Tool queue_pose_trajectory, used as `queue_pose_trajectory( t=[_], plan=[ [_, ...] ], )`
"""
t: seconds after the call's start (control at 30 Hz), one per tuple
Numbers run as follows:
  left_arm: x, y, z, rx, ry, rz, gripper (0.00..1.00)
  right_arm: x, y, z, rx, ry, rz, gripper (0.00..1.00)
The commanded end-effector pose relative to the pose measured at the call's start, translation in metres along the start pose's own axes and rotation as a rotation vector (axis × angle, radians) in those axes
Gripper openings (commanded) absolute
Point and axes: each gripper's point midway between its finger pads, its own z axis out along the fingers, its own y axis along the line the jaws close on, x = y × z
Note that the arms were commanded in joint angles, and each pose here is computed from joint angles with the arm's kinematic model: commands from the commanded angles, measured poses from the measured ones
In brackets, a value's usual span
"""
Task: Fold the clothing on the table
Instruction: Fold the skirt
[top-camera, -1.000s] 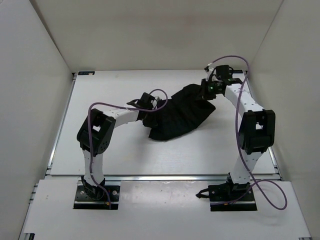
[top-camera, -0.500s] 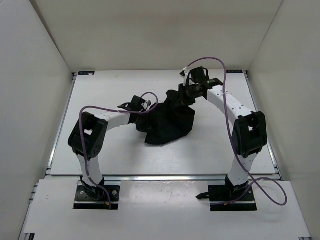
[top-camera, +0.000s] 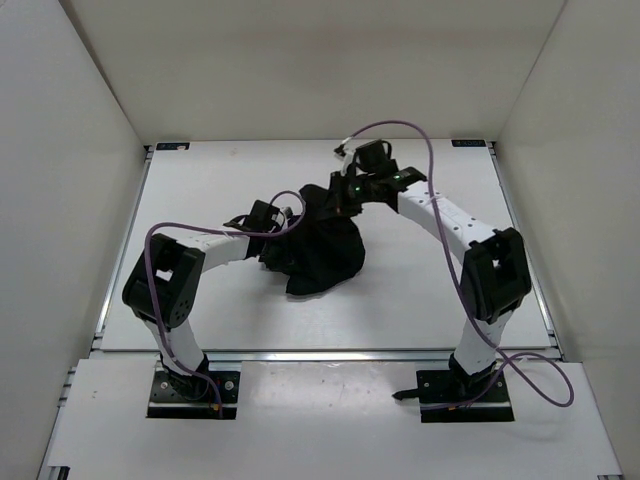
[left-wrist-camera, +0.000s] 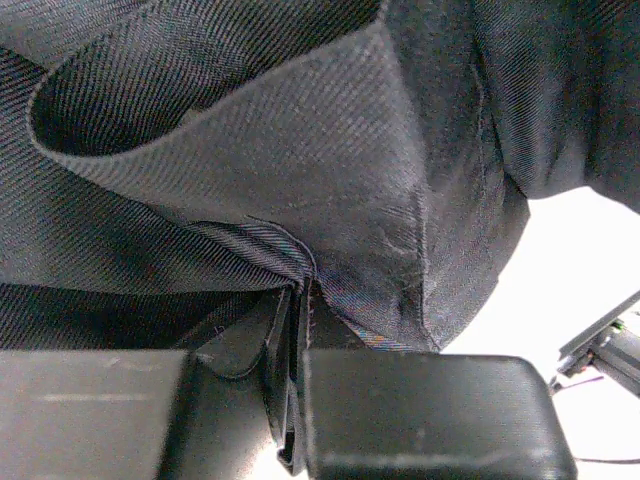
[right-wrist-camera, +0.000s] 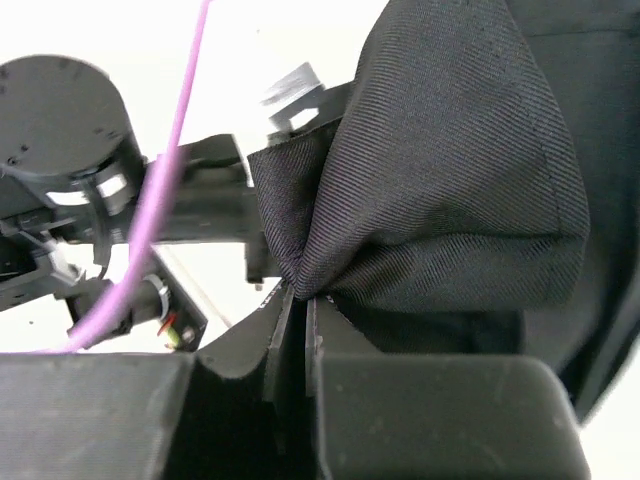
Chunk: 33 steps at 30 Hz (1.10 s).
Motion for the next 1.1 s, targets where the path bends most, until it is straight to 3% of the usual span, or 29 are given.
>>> queue_pose_trajectory(
  t=[0.0,0.2,0.3,0.47,0.6,0.73,0.8,0.87,1.0,1.07],
  plan=[
    [-0.003,-0.013,0.001,0.07,-0.018,-0.005,0.04,0.001,0.035,0.019,-0.096,0.007,-0.002,0.0],
    [0.002,-0.009,0.003,0.088,-0.007,-0.023,0.04,0.026,0.05,0.046,-0.202,0.029,0.062,0.0],
    [0.002,-0.005,-0.001,0.104,-0.019,-0.044,0.05,0.036,0.042,0.055,-0.158,0.075,0.068,0.01],
    [-0.011,-0.004,-0.018,0.154,-0.042,-0.058,0.18,0.032,0.044,0.046,-0.195,0.053,0.039,0.53],
    [-0.023,-0.01,-0.029,0.177,-0.061,-0.049,0.22,0.015,0.033,0.02,-0.267,-0.035,0.106,0.57],
    [-0.035,-0.015,-0.049,0.227,-0.116,-0.07,0.26,-0.023,0.026,-0.008,-0.13,-0.144,-0.036,0.61],
    [-0.038,-0.012,-0.058,0.233,-0.131,-0.084,0.38,-0.029,0.013,-0.018,-0.074,-0.153,-0.047,0.57],
    [-0.043,-0.01,-0.074,0.224,-0.164,-0.078,0.6,-0.024,-0.008,-0.022,-0.037,-0.155,-0.004,0.47],
    [-0.058,-0.002,-0.107,0.192,-0.262,-0.084,0.7,0.009,-0.032,-0.017,0.028,-0.107,0.007,0.02],
    [-0.064,0.0,-0.12,0.172,-0.291,-0.082,0.71,0.026,-0.032,-0.009,0.019,-0.082,-0.006,0.0]
  ],
)
